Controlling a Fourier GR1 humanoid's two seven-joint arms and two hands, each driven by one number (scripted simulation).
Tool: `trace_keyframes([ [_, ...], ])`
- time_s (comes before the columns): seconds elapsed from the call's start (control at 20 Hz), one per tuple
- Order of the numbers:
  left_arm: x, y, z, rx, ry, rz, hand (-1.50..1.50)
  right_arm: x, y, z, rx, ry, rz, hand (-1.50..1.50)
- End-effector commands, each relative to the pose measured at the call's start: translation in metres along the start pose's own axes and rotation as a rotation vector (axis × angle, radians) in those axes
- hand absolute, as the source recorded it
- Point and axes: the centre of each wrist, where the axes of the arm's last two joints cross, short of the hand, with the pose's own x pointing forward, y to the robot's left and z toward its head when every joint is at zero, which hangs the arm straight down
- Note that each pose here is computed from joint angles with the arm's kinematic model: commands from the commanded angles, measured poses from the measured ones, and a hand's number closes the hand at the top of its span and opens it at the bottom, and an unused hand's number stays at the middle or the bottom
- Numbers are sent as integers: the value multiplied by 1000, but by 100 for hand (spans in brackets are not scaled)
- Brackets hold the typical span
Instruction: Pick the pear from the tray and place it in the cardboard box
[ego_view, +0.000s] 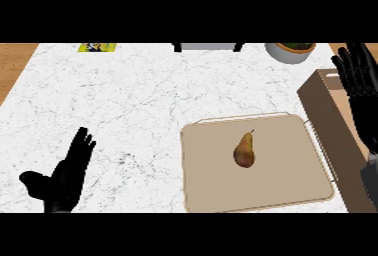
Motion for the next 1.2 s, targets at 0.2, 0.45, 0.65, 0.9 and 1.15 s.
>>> trace_keyframes([
  [0.2,58,20,-29,-34,-114,-47,0,-64,-11,27,-165,561,-256,-150],
  [0.45,72,30,-24,-87,-37,-25,0,-83,-20,58,-543,531,41,-150],
  [0.65,99,30,-29,-97,-50,-9,0,-51,10,53,-390,367,68,-150],
  [0.9,94,34,-25,-93,-55,-19,0,-28,-3,25,-69,576,261,-150],
  [1.15,90,37,-29,-116,-57,-37,0,-11,-20,3,186,796,518,-150],
])
